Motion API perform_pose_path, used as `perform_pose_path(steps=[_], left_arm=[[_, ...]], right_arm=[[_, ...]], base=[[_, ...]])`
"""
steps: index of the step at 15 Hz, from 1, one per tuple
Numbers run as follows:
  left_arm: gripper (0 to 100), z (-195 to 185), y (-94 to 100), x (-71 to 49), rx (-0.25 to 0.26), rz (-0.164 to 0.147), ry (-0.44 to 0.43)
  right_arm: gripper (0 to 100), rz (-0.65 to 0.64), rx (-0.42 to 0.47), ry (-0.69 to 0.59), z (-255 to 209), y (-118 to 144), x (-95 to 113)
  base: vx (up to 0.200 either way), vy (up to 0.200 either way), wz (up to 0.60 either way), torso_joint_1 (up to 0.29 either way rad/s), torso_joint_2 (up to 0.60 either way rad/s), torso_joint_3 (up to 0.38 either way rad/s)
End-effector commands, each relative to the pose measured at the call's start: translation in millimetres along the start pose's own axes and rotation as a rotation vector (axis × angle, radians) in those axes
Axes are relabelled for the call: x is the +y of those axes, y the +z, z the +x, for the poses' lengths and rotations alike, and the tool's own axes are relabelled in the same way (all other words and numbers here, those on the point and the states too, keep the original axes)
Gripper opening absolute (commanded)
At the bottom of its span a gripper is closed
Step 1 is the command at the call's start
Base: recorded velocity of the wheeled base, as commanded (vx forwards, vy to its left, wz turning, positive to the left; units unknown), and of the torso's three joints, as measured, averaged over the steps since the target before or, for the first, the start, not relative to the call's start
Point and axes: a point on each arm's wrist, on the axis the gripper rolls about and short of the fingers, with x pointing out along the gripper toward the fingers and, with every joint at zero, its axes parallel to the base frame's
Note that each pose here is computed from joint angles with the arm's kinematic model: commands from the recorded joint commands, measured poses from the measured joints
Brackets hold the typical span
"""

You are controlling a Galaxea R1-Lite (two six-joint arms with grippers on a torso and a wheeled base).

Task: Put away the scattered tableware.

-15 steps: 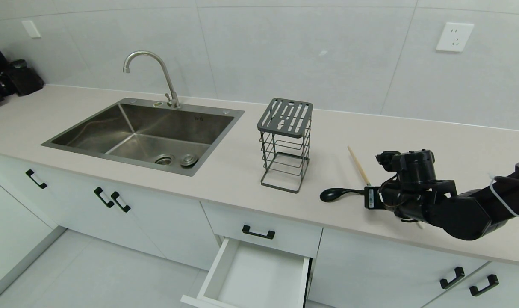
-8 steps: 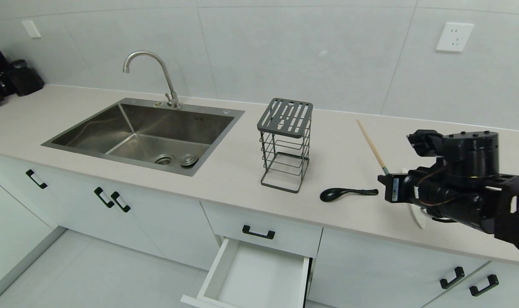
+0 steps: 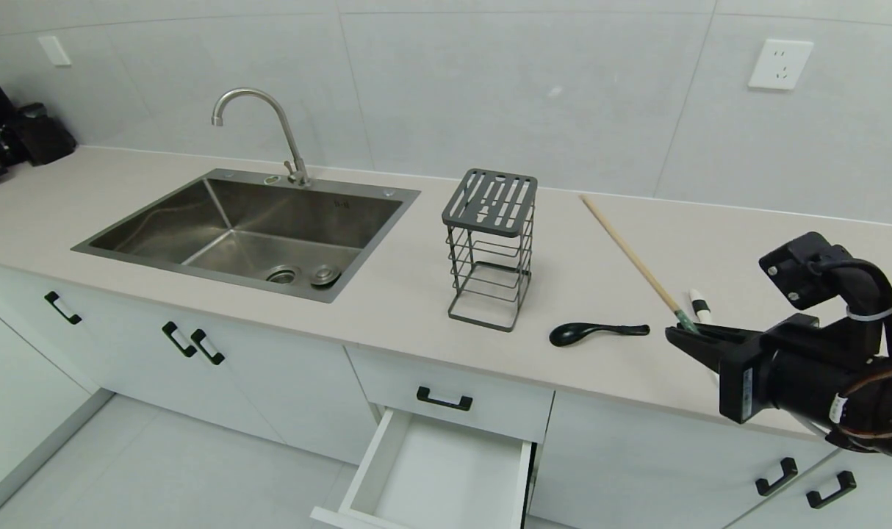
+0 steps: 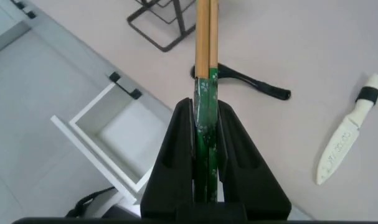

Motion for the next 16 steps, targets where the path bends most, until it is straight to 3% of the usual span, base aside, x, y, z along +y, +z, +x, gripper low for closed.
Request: perform_pose_path(steps=[1,4,7,12,16], left_arm=[[100,0,0.0,0.0,0.0,0.0,0.0],[100,0,0.0,0.0,0.0,0.0,0.002],[100,0,0.0,0.0,0.0,0.0,0.0],[100,0,0.0,0.0,0.0,0.0,0.0],[100,0,0.0,0.0,0.0,0.0,0.0]], right_arm=[[0,-0.02,-0.032,0.069,-7,4,8],[0,-0.059,-0.088,0.262,-5,1,13],[0,-0.185,-0.043,0.442,13,-13,32],[0,-0.238,0.04,0.491,42,-28,43],[0,-0.321,0.009,0.525,49,-22,55]], base=[[0.0,0.0,0.0,0.0,0.0,0.0],[0.0,0.0,0.0,0.0,0.0,0.0],[0.0,0.0,0.0,0.0,0.0,0.0],[0.0,0.0,0.0,0.0,0.0,0.0],[0.0,0.0,0.0,0.0,0.0,0.0]])
